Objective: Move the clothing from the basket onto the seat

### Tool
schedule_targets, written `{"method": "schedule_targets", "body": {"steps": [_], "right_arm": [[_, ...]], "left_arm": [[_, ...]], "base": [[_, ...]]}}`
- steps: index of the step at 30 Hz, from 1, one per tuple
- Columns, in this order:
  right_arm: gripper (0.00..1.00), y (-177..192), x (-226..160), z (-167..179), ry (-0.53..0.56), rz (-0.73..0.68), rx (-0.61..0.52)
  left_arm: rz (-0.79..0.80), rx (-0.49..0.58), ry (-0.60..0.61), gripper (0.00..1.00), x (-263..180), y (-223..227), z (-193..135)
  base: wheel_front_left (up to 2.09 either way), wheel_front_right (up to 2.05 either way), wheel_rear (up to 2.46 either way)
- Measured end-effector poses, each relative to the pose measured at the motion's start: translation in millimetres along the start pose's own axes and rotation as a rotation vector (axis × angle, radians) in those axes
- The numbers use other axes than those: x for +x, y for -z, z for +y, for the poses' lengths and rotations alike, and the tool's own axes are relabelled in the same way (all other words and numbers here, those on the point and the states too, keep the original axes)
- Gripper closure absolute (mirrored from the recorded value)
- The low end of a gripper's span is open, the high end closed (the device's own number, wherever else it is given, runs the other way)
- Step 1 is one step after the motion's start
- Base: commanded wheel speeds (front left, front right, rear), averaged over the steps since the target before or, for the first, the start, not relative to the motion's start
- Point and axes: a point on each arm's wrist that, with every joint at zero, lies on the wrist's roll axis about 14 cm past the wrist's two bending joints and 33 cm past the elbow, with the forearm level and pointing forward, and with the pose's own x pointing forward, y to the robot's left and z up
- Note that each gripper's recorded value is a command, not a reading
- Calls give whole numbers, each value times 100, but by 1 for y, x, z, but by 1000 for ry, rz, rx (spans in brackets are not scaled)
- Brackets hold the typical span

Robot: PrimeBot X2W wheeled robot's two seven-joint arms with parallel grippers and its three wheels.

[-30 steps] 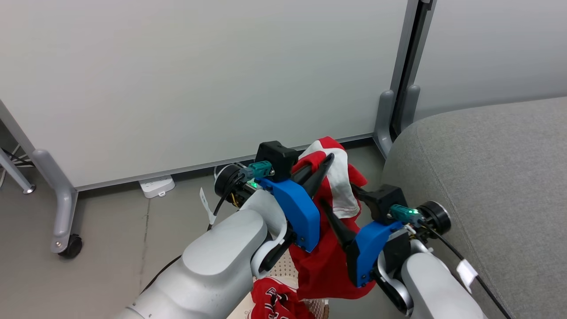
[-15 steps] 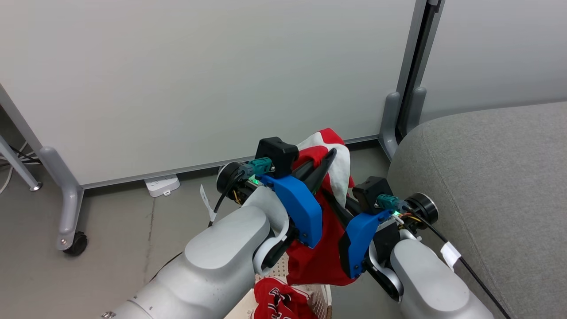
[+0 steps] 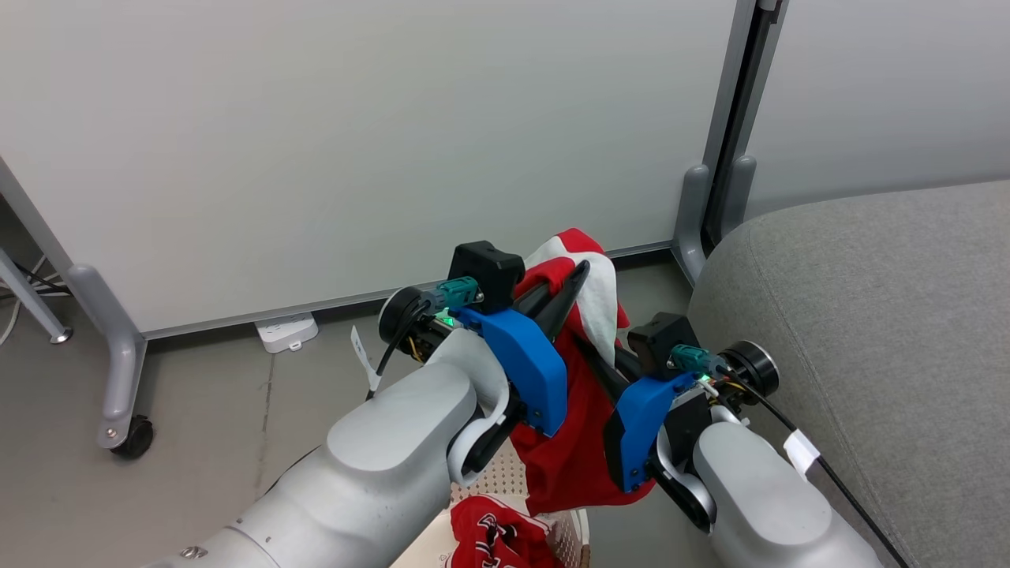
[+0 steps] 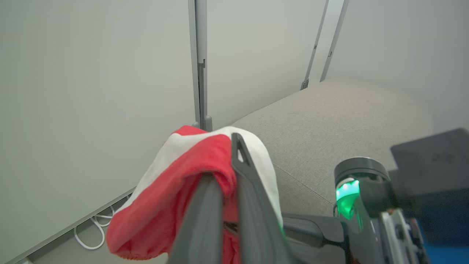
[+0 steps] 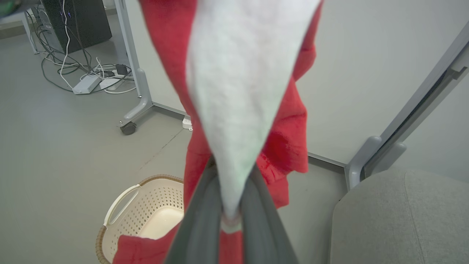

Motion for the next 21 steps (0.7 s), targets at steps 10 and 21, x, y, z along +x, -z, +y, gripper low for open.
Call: {"method": "schedule_targets", "body": {"steps": [10, 21], "right_arm": [[100, -1, 1, 2, -5, -13, 0], [100, -5, 2, -7, 8, -33, -4]], "left_arm": [[-40, 22, 12, 0, -4, -7, 0], [-143, 5, -97, 0, -45, 2, 41]], "base": [[0, 0, 0], [0, 0, 0]]}}
